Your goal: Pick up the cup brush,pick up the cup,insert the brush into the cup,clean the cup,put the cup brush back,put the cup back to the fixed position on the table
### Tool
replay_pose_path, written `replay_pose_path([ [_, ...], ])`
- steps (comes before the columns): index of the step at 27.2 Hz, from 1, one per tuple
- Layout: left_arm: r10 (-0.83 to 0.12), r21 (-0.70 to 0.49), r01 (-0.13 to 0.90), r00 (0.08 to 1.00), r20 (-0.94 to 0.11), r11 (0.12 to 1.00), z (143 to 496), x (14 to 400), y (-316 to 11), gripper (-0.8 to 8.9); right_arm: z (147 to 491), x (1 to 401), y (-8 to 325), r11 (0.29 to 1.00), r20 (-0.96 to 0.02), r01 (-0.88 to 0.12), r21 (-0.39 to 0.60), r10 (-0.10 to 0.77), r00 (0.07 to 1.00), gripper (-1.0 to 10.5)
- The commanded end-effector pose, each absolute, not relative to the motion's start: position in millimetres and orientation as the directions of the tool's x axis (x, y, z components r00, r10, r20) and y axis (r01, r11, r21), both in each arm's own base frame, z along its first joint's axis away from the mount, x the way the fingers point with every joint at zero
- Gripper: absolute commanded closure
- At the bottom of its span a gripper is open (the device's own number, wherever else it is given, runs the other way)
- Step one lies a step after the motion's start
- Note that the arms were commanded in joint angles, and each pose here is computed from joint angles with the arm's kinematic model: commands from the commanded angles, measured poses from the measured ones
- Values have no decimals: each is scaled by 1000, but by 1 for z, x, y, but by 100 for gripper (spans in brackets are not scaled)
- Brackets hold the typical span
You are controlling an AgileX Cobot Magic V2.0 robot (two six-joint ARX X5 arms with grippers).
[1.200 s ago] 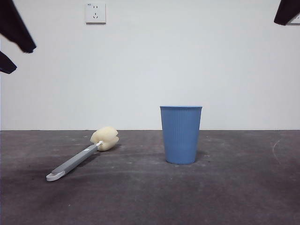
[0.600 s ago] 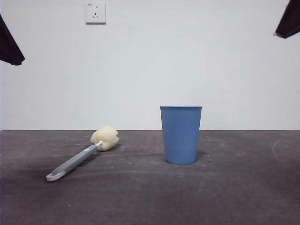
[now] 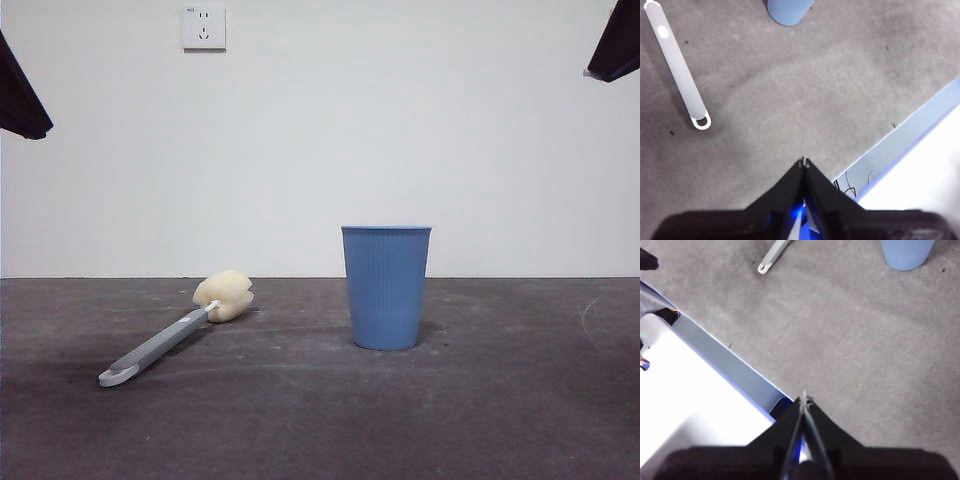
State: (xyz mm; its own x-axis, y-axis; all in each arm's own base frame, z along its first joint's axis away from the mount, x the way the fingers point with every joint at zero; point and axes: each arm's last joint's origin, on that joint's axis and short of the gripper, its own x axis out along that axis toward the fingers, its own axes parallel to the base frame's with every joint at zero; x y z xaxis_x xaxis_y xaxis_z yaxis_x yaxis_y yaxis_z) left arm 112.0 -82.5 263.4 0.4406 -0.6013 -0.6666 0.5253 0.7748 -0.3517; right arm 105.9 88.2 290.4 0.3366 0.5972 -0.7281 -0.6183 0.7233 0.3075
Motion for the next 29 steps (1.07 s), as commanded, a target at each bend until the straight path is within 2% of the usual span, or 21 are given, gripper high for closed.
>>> replay_pose_path([
  [1, -562, -251, 551, 518, -645, 796, 267, 115, -82, 816, 291, 106, 89, 722, -724, -621, 305, 599, 341, 942],
  [2, -536, -174, 559, 590, -603, 811, 272, 117, -81, 816, 291, 106, 89, 722, -724, -621, 305, 599, 341, 942],
  [3, -503, -52, 559, 696, -513, 827, 281, 123, -79, 816, 291, 106, 89, 722, -725, -621, 305, 599, 341, 942],
  [5, -503, 90, 550, 810, -302, 830, 303, 131, -73, 817, 291, 106, 88, 723, -725, -620, 305, 599, 341, 942],
  [7, -493, 173, 511, 859, -139, 842, 318, 136, -58, 816, 291, 106, 88, 722, -724, -620, 305, 599, 341, 942],
  [9, -417, 208, 417, 908, -49, 885, 322, 138, -39, 817, 291, 106, 88, 722, -724, -621, 305, 599, 342, 942],
  [12, -263, 211, 264, 964, -31, 941, 301, 129, -16, 816, 291, 106, 88, 722, -724, -621, 305, 599, 342, 942],
  [16, -156, 208, 158, 987, -23, 965, 263, 119, -3, 816, 291, 106, 88, 722, -723, -621, 305, 600, 342, 942],
  [22, -93, 166, 101, 994, -54, 981, 202, 109, 4, 816, 291, 106, 88, 722, -723, -621, 305, 600, 342, 942],
  [29, -80, 80, 88, 992, -100, 993, 159, 103, 4, 816, 291, 106, 88, 722, -723, -621, 305, 600, 342, 942],
])
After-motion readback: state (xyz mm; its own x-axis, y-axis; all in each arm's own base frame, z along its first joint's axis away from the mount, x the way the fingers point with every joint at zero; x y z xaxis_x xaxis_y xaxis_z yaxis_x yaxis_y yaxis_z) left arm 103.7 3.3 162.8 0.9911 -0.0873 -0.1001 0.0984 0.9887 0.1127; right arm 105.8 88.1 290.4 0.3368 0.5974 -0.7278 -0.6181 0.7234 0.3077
